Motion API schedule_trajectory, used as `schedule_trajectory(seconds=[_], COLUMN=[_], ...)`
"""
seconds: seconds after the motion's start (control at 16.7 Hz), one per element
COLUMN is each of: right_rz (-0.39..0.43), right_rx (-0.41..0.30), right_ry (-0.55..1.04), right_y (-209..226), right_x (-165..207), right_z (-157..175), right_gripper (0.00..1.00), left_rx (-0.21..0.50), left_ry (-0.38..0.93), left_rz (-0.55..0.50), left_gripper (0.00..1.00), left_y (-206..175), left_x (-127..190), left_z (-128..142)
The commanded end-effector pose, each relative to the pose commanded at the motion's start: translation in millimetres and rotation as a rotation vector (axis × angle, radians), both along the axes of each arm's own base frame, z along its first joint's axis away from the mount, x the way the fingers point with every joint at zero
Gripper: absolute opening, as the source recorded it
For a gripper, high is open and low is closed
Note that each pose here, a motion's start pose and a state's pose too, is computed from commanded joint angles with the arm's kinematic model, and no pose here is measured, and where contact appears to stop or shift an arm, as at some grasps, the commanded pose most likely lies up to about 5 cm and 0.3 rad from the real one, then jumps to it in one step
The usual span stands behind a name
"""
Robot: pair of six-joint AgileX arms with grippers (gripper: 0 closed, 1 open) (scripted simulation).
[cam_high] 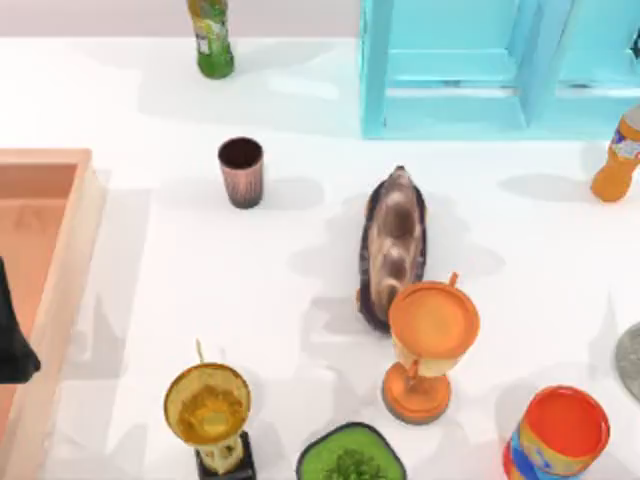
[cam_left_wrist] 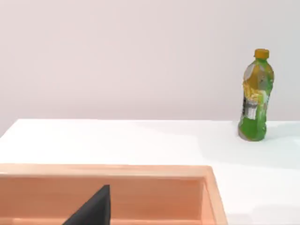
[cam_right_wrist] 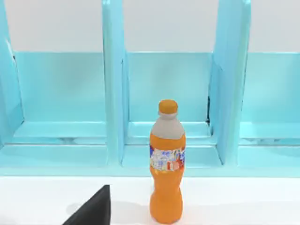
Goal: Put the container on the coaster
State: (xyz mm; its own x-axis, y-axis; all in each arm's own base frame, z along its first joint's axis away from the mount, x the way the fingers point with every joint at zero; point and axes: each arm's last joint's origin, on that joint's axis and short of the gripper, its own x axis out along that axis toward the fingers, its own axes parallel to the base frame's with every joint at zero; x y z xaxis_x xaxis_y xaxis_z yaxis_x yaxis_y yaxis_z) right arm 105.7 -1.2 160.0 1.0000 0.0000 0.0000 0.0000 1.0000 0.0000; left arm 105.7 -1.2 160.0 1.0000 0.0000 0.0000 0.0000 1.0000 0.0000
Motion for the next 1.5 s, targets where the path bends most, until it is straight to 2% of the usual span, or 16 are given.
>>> schedule_trajectory(seconds=[0.3, 0.48, 0.66, 0.9, 1.14, 1.32, 1.5], right_rz=[0.024, 0.089, 0.191, 0.377, 0.605, 0.791, 0.974], right_rx=[-0.021, -0.075, -0.153, -0.279, -0.409, -0.495, -0.564], right_ry=[0.026, 0.091, 0.179, 0.311, 0.437, 0.516, 0.579], right_y=[1.6, 6.1, 14.0, 33.9, 70.8, 110.3, 155.7], right_x=[0.4, 5.0, 20.4, 67.7, 145.1, 211.2, 270.8], right_z=[11.9, 42.8, 86.4, 149.6, 192.8, 199.1, 181.4], right_gripper=[1.00, 1.00, 1.00, 1.00, 1.00, 1.00, 1.00], left_rx=[0.000, 0.000, 0.000, 0.000, 0.000, 0.000, 0.000], left_ry=[0.000, 0.000, 0.000, 0.000, 0.000, 0.000, 0.000], left_rz=[0.000, 0.000, 0.000, 0.000, 0.000, 0.000, 0.000], left_gripper=[1.00, 1.00, 1.00, 1.00, 1.00, 1.00, 1.00], left_y=[0.0, 0.0, 0.0, 0.0, 0.0, 0.0, 0.0], left_x=[0.0, 0.0, 0.0, 0.0, 0.0, 0.0, 0.0], left_z=[0.0, 0.0, 0.0, 0.0, 0.0, 0.0, 0.0])
